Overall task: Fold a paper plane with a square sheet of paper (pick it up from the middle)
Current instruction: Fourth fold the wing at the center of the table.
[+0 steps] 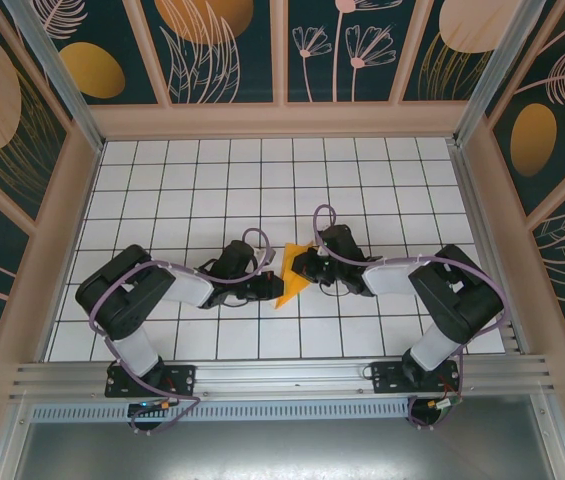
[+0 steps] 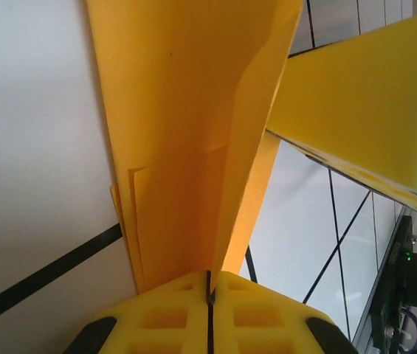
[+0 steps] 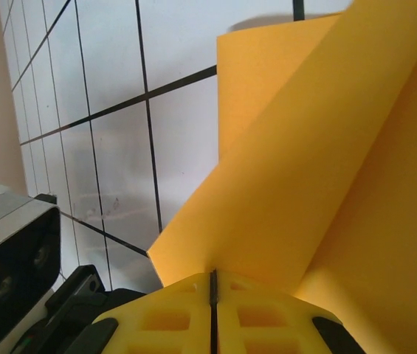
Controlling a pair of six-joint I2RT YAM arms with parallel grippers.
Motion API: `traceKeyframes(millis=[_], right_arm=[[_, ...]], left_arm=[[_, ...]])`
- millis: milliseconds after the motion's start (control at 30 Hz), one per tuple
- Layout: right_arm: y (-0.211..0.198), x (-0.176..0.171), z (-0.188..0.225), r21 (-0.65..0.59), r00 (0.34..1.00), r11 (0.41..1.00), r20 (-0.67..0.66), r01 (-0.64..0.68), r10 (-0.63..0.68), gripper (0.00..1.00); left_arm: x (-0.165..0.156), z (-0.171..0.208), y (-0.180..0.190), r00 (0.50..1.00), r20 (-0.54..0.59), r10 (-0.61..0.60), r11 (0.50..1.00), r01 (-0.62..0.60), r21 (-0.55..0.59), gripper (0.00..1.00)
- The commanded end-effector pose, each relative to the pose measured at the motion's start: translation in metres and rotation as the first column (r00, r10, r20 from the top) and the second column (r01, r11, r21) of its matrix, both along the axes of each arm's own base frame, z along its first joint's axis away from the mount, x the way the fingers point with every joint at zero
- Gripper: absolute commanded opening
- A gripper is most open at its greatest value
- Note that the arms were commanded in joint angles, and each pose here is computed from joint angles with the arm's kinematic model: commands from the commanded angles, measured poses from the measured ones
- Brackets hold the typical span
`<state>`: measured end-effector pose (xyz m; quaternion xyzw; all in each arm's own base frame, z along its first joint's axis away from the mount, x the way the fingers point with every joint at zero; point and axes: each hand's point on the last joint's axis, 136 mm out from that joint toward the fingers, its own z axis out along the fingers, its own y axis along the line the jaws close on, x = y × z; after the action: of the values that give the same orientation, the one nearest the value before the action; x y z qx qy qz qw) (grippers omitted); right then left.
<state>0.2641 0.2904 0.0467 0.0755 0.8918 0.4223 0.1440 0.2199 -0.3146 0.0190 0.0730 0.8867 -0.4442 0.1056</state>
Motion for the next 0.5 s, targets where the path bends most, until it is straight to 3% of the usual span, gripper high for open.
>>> traceKeyframes(millis=[0, 200, 467], right_arm=[[0.003, 0.004, 0.011, 0.037, 0.999, 0.999, 0.034, -0.003, 0.002, 0.11], [0.003, 0.011, 0.002, 0.021, 1.000, 1.000, 0.020, 0.008, -0.009, 0.11], [0.003, 0.015, -0.001, 0.024, 1.000, 0.999, 0.013, 0.020, -0.021, 0.11]], left_arm=[[0.002, -0.001, -0.006, 1.000, -0.020, -0.005, 1.000, 0.005, -0.021, 0.08], [0.004, 0.004, -0.008, 1.000, -0.006, -0.004, 1.000, 0.003, -0.030, 0.11], [0.005, 0.010, -0.005, 0.999, 0.031, -0.010, 1.000, 0.011, -0.016, 0.27]])
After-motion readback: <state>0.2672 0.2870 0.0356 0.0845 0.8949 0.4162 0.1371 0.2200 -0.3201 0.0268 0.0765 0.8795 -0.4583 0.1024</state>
